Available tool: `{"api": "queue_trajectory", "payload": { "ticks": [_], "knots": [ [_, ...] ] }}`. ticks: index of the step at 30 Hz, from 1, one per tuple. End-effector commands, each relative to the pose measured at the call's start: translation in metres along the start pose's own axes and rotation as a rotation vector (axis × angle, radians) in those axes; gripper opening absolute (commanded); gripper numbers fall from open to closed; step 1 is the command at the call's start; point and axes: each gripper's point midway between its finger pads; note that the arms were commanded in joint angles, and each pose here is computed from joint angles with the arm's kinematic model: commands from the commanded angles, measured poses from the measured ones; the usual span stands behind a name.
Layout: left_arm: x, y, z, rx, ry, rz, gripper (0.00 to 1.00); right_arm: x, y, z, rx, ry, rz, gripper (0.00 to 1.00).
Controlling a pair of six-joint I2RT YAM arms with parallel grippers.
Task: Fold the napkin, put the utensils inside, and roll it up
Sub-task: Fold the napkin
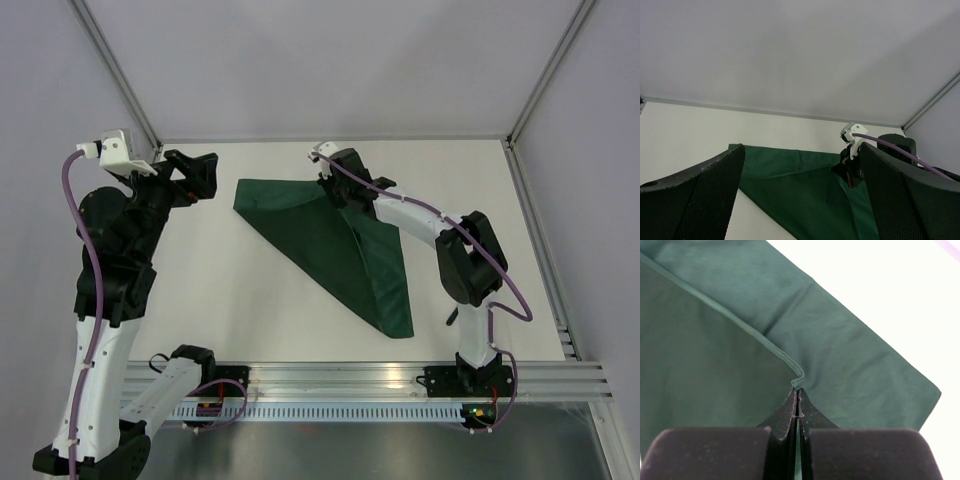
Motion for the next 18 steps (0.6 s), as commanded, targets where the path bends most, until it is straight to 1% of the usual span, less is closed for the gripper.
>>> {"api": "queue_trajectory", "payload": {
  "ticks": [1,7,18],
  "knots": [
    [-0.008,0.002,0.003,-0.011,-0.031,-0.041,1.00,-0.031,0.006,-0.012,-0.024,-0.065,0.013,0.00],
    [-0.007,-0.001,0.006,0.000,-0.034,-0.052,1.00,-0.058,-0.010,-0.012,-0.004,-0.101,0.056,0.00],
    [-0.005,-0.009,0.011,0.013,-0.031,-0.061,1.00,-0.078,-0.032,-0.013,0.018,-0.131,0.103,0.00]
  ]
}}
Point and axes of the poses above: each gripper's point midway between its finger pads, its own z axis out along the fingers, its own x axis along the line the jaws close on, y = z × x, and after that the axes turned 12 degrees about -z, right-handed
